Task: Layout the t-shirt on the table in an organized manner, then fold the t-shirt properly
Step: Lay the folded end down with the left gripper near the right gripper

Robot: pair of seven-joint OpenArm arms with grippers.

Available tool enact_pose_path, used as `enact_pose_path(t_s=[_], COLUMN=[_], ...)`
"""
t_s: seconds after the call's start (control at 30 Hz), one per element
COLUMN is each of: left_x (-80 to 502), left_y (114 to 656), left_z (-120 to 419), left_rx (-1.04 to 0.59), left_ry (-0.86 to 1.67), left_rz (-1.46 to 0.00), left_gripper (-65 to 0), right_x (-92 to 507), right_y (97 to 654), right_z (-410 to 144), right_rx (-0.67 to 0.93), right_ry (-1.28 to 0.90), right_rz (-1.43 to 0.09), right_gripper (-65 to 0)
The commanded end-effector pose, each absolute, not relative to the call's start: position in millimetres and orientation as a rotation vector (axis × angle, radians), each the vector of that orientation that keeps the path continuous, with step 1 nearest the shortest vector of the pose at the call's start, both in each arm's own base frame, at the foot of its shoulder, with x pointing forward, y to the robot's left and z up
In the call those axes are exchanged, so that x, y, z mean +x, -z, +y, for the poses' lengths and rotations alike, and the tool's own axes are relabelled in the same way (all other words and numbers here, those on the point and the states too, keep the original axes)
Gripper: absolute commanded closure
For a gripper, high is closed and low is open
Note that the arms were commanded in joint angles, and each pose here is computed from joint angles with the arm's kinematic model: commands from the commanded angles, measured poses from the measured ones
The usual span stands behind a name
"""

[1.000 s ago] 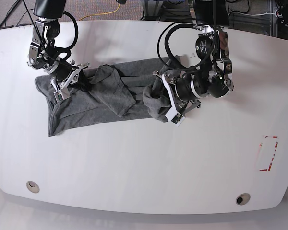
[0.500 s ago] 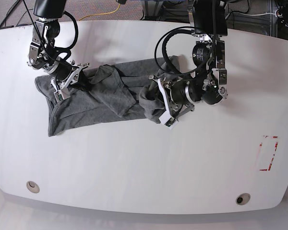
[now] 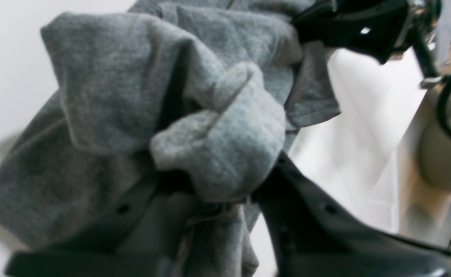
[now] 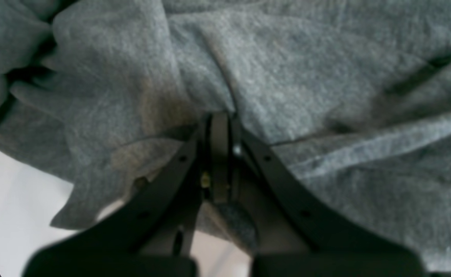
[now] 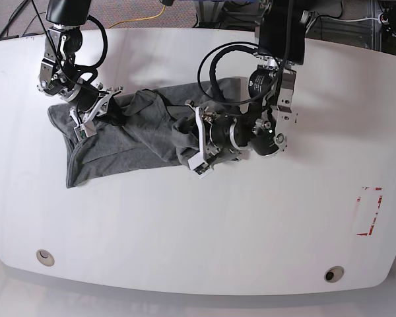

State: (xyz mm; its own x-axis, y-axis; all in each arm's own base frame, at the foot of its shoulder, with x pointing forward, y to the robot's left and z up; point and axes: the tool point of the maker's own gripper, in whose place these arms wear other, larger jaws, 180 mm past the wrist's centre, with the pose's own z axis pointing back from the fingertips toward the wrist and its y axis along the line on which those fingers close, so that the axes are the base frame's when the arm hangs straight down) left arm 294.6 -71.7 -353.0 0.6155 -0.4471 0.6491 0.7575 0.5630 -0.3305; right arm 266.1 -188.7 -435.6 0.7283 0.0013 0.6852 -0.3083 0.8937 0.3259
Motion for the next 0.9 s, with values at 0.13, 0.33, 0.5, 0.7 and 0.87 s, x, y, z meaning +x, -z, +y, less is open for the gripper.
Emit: enact_pose_path(t_s=[0.13, 0.33, 0.5, 0.7, 0.87], left_x=[306, 306, 296, 306, 328], left_y=[326, 300, 271, 244, 259], left_z=[-89, -105, -130, -126, -86], left_rx=[-0.675, -0.66, -0.65, -0.596, -0.453], left_ry=[0.791, 0.898, 1.042, 1.097, 1.064], left_rz=[-0.622, -0.69, -0.761, -0.856, -0.84], left_gripper=[-37.9, -46.1, -45.8, -45.8, -45.8], right_x=[248, 247, 247, 248, 247], right_y=[457, 457, 457, 457, 457], right_z=[-205, -205, -204, -204, -204], right_rx=[0.351, 0.351, 0.352, 0.35, 0.348], right_ry=[-0.201, -0.201, -0.2, -0.204, -0.208], right_rz=[-0.612, -0.611, -0.611, -0.602, -0.594], right_gripper=[-0.5, -0.5, -0.5, -0.5, -0.5])
